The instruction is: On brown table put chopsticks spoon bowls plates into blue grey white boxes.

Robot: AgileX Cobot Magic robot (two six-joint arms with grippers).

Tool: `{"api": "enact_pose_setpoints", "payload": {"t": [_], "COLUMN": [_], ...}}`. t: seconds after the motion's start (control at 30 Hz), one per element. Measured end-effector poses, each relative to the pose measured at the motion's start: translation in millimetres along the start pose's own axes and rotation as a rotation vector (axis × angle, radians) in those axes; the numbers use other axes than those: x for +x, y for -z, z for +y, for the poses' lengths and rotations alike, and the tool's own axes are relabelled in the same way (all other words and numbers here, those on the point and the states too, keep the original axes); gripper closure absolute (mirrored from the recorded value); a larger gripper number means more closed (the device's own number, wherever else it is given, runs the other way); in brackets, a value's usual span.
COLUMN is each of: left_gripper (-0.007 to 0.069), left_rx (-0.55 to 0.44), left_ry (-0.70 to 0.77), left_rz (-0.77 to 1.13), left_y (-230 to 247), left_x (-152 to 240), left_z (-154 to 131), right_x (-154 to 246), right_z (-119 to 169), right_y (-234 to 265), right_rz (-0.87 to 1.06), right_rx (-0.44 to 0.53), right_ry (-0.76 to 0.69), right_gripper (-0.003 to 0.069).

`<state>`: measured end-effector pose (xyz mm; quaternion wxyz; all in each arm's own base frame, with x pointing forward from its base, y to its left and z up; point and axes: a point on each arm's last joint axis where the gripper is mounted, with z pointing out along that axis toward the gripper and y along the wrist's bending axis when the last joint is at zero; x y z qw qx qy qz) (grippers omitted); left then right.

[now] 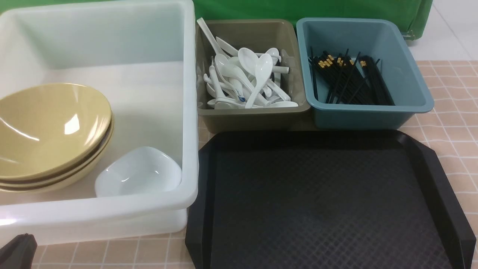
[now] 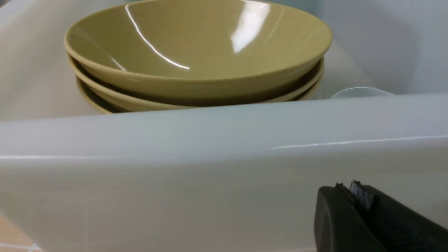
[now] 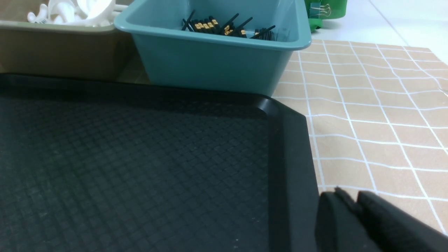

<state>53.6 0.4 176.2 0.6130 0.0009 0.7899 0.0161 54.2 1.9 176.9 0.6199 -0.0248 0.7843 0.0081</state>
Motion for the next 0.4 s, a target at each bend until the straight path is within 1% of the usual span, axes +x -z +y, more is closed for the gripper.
{"api": "enact_pose_setpoints", "payload": {"t": [0.4], "left_gripper": [0.0624], "left_rx": [0.000], "left_ry": [0.001], "left_rz": [0.000], "left_y": [0.0], "left_x": [0.0], "left_z": [0.0], "right_x": [0.0], "right_z": [0.0], "right_y": [0.0], "right_rz": [0.000], "right_rx": [0.000], "right_ry": [0.000], "right_gripper": [0.0526]}}
